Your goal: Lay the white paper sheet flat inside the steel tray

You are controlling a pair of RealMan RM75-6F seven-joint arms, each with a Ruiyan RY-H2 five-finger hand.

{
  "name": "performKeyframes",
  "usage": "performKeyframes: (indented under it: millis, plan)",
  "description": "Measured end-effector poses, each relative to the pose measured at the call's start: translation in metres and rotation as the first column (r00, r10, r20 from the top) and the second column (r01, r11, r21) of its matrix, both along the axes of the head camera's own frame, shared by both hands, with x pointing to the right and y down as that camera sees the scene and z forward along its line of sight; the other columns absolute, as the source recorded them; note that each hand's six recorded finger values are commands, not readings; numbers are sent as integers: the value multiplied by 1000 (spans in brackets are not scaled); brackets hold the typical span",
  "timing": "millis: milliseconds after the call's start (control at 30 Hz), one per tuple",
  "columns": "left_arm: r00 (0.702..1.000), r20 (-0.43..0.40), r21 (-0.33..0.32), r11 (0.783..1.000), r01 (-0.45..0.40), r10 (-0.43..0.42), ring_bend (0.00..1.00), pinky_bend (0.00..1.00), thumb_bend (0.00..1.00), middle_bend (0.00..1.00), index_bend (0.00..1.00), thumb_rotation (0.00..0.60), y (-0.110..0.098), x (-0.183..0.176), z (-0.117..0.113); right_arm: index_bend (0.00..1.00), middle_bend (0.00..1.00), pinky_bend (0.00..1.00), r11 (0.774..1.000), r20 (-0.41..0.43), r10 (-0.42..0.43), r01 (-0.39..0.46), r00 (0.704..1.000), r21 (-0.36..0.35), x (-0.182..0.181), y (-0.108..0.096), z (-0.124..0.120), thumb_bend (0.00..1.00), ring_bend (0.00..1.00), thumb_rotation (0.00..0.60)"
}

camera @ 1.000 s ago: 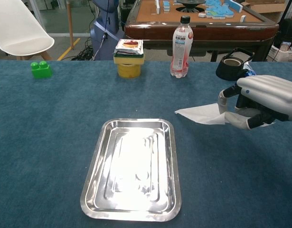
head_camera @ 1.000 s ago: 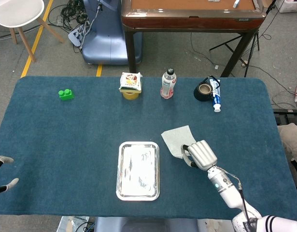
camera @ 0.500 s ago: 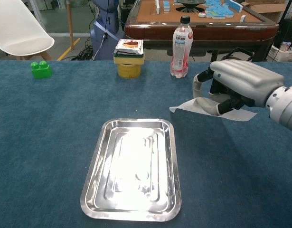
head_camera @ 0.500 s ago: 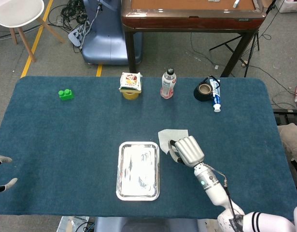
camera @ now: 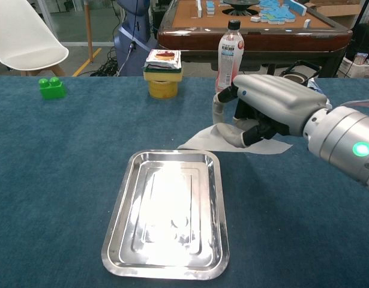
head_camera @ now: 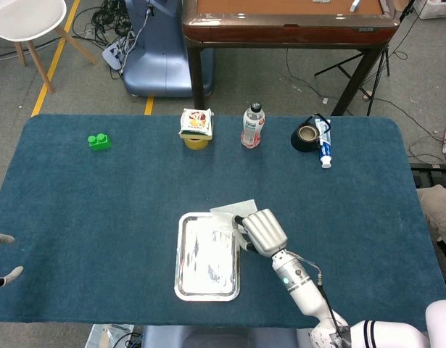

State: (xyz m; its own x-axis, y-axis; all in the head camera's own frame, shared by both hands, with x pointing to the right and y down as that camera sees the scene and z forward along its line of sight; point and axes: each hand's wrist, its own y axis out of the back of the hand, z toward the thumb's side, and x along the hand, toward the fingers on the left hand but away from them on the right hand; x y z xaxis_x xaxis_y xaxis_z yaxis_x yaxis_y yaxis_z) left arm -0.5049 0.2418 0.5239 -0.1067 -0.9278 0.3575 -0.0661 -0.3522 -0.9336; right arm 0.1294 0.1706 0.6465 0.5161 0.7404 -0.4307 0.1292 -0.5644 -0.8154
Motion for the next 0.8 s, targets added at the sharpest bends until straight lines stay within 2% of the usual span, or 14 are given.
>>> performKeyframes:
  millis: [800]
  plan:
    - [1000, -2, 11, 1000, 2, -2, 317, 472, 11, 382, 410, 600, 0, -1, -5, 598, 1000, 1000, 994, 90, 41, -32, 995, -101, -37, 23, -16, 543, 1000, 600]
